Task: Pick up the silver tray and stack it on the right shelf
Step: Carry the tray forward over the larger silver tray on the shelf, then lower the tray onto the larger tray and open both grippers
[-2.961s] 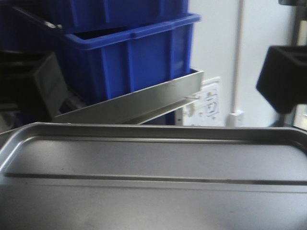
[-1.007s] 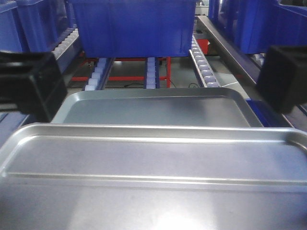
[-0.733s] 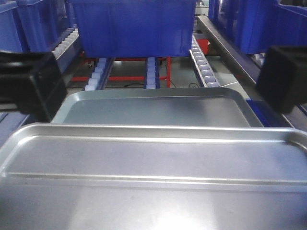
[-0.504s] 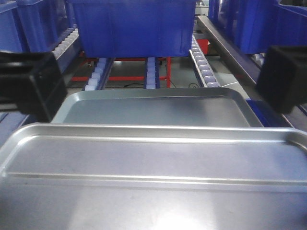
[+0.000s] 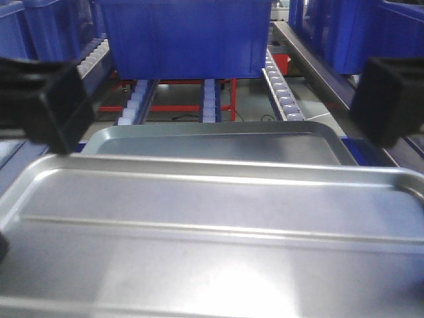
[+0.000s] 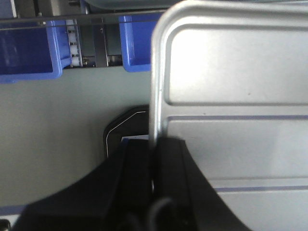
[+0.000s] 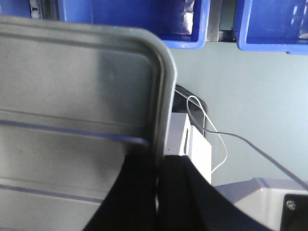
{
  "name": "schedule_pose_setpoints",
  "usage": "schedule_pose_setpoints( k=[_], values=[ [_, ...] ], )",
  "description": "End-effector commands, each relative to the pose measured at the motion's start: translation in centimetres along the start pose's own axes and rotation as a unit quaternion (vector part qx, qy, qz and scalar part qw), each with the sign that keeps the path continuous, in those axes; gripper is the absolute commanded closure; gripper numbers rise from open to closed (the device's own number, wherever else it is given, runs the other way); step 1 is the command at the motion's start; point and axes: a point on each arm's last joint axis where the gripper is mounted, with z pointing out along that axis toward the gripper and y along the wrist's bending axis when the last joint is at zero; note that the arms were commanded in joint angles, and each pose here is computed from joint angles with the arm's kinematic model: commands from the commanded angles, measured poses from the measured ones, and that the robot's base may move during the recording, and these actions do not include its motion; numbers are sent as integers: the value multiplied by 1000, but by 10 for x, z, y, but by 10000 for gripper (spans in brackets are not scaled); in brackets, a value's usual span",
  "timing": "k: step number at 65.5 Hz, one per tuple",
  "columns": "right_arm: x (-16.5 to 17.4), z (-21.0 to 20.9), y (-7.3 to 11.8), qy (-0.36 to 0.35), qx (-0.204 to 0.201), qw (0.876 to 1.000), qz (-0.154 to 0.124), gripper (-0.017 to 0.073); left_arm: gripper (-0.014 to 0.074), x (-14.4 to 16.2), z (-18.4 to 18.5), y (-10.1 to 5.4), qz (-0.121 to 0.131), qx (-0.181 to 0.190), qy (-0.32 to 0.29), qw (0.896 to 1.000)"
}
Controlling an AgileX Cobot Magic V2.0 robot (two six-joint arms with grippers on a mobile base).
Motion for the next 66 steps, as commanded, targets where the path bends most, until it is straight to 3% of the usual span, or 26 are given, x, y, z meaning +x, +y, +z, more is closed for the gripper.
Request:
schedule_pose_setpoints(
  k=[1,9,16,20,31,38,46,66],
  values=[
    [-16,-9,-6,-50,6,999,-14,502,685,-17,-10,10,10,-10,-37,999],
    [-37,-8,-13,-87,-11,996,11,502,685,-38,-5,20,4,4,-64,998],
    [-55,-6,-16,-119,-30,992,1,502,684,-58,-2,29,12,28,-95,995],
    [-66,-1,-17,-136,-37,990,-2,502,685,-71,2,35,4,37,-107,994],
    [-96,21,-20,-163,-43,986,21,502,684,-97,25,46,-9,60,-104,993],
    [-113,40,-21,-169,-42,985,21,502,685,-111,43,44,-3,82,-114,990],
    [-126,57,-22,-167,-36,985,25,502,685,-118,64,40,2,78,-112,991],
    [-162,70,-10,-178,-21,984,20,502,685,-130,100,38,-19,82,-111,990]
  ],
)
